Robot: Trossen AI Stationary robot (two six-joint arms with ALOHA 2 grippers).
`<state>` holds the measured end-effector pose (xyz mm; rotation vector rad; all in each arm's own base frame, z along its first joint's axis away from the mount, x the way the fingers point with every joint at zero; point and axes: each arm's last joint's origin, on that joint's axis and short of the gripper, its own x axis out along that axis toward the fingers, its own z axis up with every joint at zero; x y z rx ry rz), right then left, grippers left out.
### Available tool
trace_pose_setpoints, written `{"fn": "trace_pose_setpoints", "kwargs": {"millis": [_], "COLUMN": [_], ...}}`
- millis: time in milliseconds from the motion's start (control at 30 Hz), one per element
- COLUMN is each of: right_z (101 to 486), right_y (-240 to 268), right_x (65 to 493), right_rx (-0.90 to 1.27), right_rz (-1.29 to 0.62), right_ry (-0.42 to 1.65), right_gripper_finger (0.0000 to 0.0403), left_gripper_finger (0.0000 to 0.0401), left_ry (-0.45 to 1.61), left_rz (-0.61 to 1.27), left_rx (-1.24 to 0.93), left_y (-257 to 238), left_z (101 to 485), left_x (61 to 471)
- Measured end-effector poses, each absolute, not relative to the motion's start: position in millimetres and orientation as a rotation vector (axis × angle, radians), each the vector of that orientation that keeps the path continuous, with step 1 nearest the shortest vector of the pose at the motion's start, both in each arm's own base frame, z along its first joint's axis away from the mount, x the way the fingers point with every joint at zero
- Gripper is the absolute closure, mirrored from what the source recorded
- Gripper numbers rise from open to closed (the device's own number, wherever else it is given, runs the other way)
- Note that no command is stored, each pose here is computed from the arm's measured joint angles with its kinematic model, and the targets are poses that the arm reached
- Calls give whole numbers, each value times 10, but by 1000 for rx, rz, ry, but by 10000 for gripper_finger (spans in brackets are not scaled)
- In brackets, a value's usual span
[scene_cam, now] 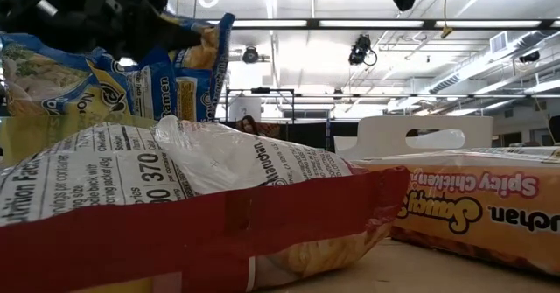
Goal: Sort Maruchan noodles
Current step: Put the blue noodle pack into the yellow bin
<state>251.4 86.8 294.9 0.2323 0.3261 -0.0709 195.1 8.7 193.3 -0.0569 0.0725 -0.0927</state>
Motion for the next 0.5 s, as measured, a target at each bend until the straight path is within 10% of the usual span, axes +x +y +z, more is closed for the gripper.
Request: {"fn": "trace_pose_setpoints", "kwargs": {"millis": [500], "right_z": [2782], "right_y": [978], "right_x": [2679], "right_rx": [213], "right_rz": [-91], "right_ry": [333], "right_gripper_finger": [292], "left_gripper_finger": [279], "left_ry": [54], "left_rz": [4], "left_rx": [-111], "left_y": [-21], "left_z": [1745], "left_x": [1905]}}
